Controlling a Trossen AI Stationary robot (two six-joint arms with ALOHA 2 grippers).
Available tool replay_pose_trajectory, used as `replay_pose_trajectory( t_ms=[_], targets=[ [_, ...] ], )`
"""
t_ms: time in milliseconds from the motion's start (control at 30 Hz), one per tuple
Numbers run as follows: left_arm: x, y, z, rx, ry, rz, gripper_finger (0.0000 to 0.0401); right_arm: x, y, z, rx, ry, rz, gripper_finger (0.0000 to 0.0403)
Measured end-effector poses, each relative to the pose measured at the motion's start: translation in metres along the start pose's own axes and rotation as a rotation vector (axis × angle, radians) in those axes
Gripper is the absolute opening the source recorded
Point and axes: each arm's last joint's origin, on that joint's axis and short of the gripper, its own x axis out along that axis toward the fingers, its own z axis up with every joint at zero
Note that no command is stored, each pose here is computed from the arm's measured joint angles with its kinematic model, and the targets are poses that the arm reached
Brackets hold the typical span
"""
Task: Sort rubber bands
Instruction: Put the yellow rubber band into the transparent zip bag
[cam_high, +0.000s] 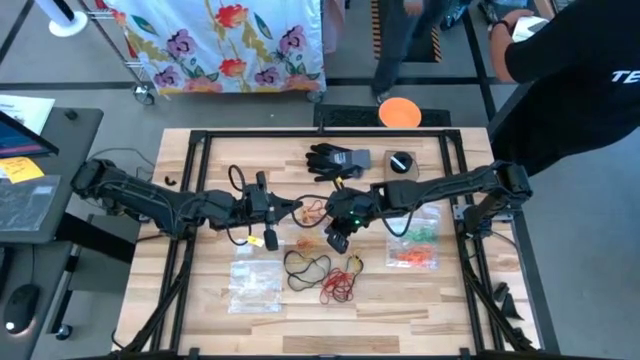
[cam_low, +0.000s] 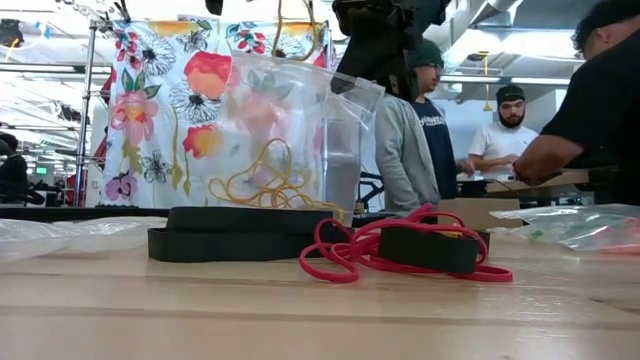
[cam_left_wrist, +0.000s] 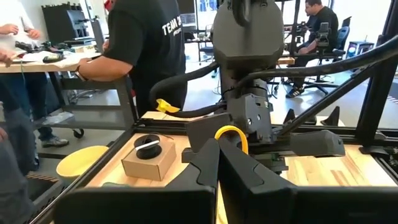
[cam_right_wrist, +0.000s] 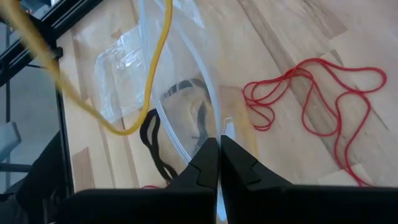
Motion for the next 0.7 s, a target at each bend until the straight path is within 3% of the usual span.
replay_pose_trajectory(
  t_ms=[700],
  targets=[
    [-0.0001, 0.0025, -0.0024, 0.033, 0.027, 0.090, 0.0000, 0.0000, -0.0012, 0.0011, 0.156, -0.030, -0.033, 0.0005]
  ],
)
